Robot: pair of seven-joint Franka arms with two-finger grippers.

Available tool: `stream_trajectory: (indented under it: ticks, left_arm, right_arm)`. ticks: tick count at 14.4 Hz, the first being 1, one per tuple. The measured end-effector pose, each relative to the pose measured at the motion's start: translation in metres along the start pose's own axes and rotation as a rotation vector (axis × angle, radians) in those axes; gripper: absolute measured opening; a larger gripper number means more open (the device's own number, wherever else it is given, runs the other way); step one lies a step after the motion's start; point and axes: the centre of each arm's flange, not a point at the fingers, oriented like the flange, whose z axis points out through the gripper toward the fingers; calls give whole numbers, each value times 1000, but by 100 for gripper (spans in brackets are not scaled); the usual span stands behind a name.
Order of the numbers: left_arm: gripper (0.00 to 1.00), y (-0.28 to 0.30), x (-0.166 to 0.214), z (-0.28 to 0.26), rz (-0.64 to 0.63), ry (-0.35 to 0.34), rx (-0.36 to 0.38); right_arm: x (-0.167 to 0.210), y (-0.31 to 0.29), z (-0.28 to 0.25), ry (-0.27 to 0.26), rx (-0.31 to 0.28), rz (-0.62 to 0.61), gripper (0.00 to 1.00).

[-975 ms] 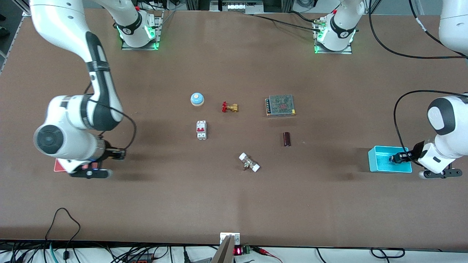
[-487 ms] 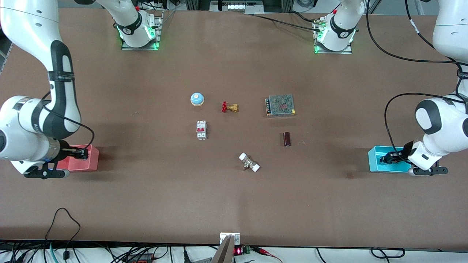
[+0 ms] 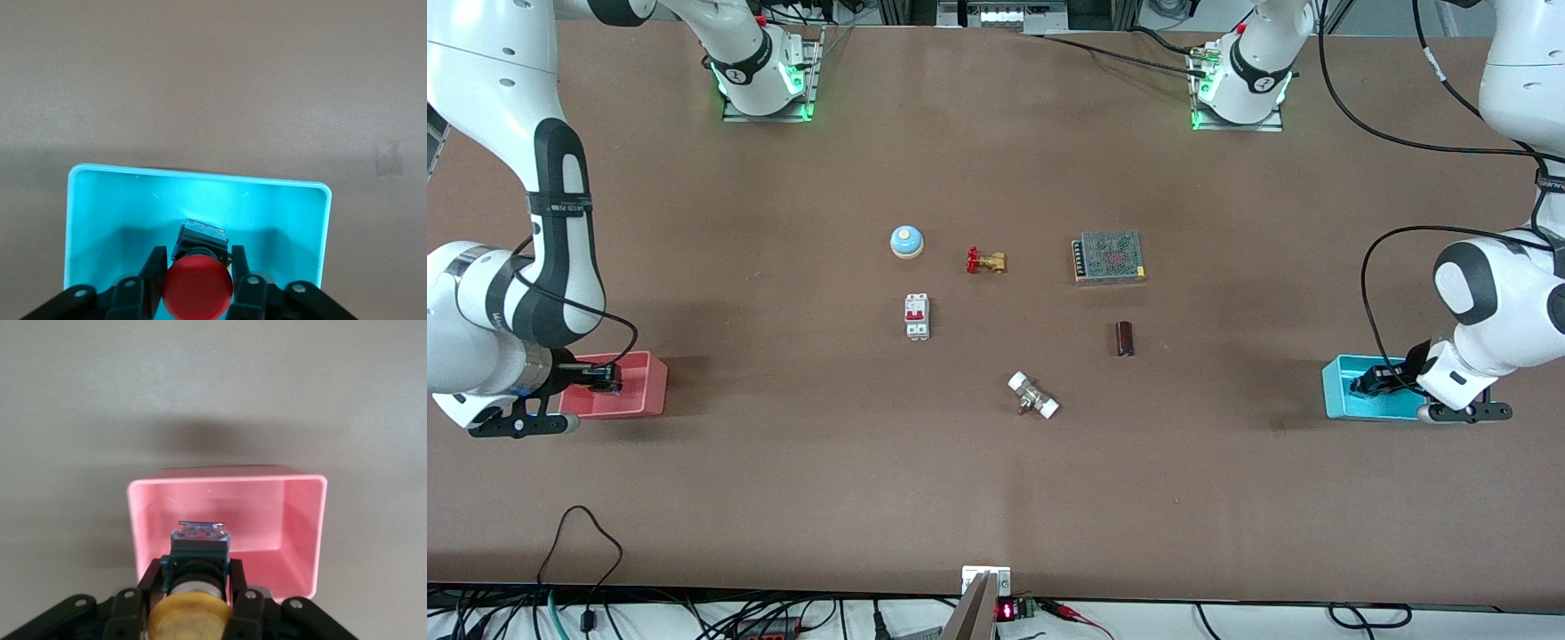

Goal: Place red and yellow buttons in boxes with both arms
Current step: 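Lower the red button into the cyan box and open the left gripper, then raise the left gripper away while the right gripper releases yellow into the pink box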

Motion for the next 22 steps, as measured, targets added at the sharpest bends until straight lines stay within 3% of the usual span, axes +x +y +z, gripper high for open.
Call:
stream_trajectory:
  ticks: [5, 6, 11, 14, 22]
  left_arm:
    - [98, 1, 5, -8, 0, 16, 1]
    - [100, 1, 7, -14, 0, 15, 0]
    - [100, 11, 32, -101, 22, -59, -15]
    - [100, 33, 29, -160, 53, -105, -17]
    - [100, 172, -16, -280, 75, -165, -3]
  right_arm:
    - [0, 14, 24, -13, -8, -5, 44]
    - [0, 14, 27, -16, -8, -6, 44]
    - [0, 12, 41, -35, -8, -16, 44]
    - [-1, 15, 52, -52, -8, -12, 44]
    - [-3, 14, 72, -73, 16, 1, 44]
